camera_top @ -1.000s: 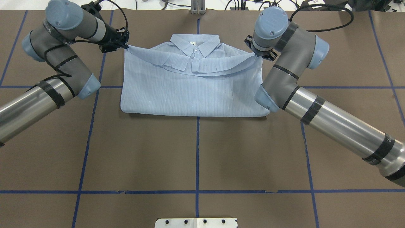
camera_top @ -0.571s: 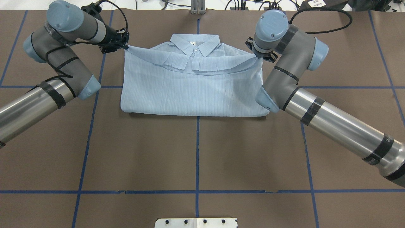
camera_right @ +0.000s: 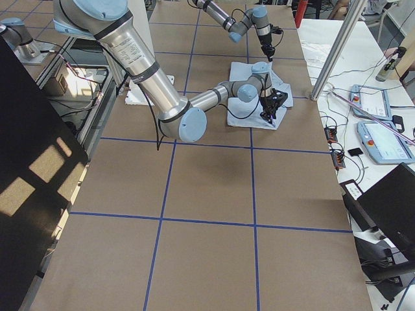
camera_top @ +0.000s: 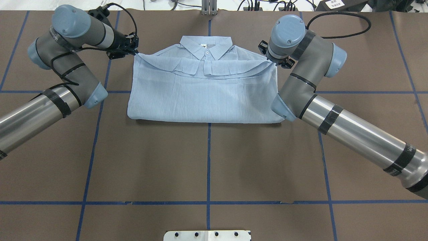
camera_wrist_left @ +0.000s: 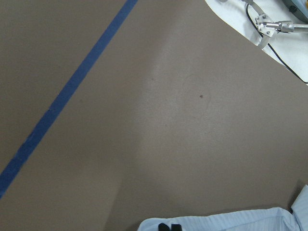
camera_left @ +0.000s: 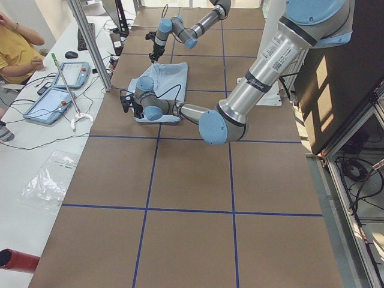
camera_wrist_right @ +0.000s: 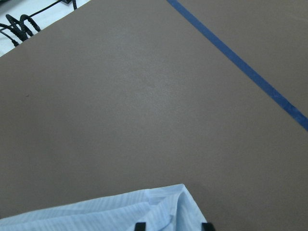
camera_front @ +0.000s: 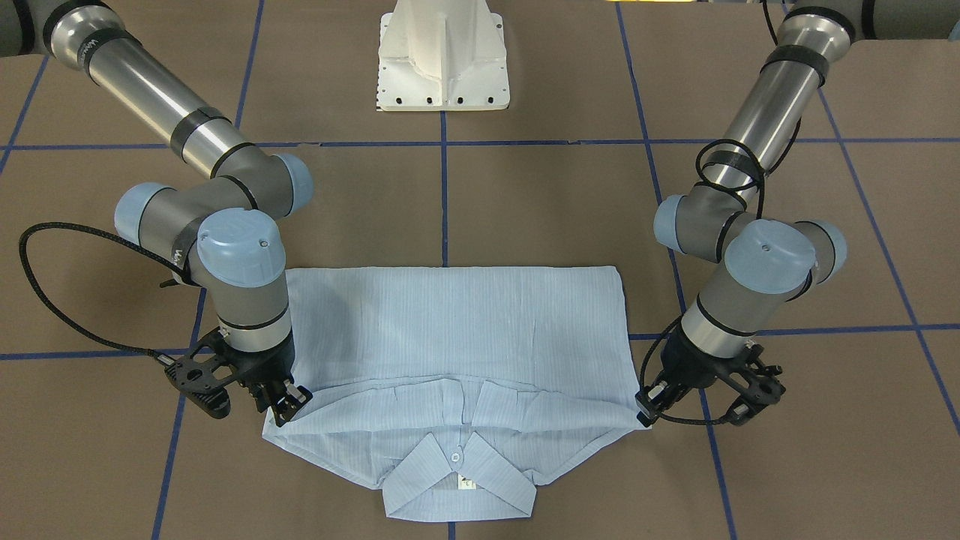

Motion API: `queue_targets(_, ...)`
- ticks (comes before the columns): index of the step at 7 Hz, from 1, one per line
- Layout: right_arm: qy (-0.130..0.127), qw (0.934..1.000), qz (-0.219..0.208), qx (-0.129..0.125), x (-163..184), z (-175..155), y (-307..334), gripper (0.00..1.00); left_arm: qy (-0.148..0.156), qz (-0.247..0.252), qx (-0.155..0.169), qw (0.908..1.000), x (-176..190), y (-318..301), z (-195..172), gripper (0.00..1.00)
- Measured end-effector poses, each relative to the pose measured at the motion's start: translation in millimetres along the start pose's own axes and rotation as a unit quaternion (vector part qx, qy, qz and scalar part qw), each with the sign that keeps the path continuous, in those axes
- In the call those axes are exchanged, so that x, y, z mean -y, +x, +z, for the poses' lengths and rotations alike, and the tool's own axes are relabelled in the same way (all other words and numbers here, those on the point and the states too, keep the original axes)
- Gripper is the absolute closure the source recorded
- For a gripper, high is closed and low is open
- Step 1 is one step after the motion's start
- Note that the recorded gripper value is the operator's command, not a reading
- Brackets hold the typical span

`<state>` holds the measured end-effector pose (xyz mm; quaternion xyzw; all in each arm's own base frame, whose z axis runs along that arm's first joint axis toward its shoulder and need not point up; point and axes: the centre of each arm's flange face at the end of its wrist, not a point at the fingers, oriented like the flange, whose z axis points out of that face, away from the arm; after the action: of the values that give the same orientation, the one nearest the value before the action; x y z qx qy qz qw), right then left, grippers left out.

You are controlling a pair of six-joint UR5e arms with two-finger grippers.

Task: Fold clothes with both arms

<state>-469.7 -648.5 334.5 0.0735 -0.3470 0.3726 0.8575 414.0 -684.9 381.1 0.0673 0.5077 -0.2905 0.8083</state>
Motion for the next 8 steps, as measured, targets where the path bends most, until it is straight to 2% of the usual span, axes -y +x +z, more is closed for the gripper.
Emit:
queue_targets(1,-0.006,0.9999,0.000,0.015,-2,-15,2,0.31,0.001,0.002,-0.005,1.0000,1,2,-4,0.56)
queue_targets(2,-0.023,0.9991,-0.003,0.036,-8,-38,27,0.26,0.004,0.004,-0.013,0.9999,2,3,-14,0.49)
queue_targets(3,-0.044,0.9976,-0.007,0.053,-19,-63,69,0.23,0.008,0.006,-0.022,0.9997,4,1,-27,0.49)
queue_targets(4,-0.064,0.9962,-0.011,0.059,-36,-80,109,0.21,0.010,0.009,-0.031,0.9994,4,-3,-38,0.50)
queue_targets(6,-0.095,0.9946,-0.006,0.041,-81,-77,162,0.21,0.014,0.019,-0.046,0.9987,4,-19,-48,0.50)
queue_targets(8,-0.105,0.9940,-0.003,0.028,-103,-67,172,0.21,0.026,0.036,-0.051,0.9977,8,-33,-51,0.50)
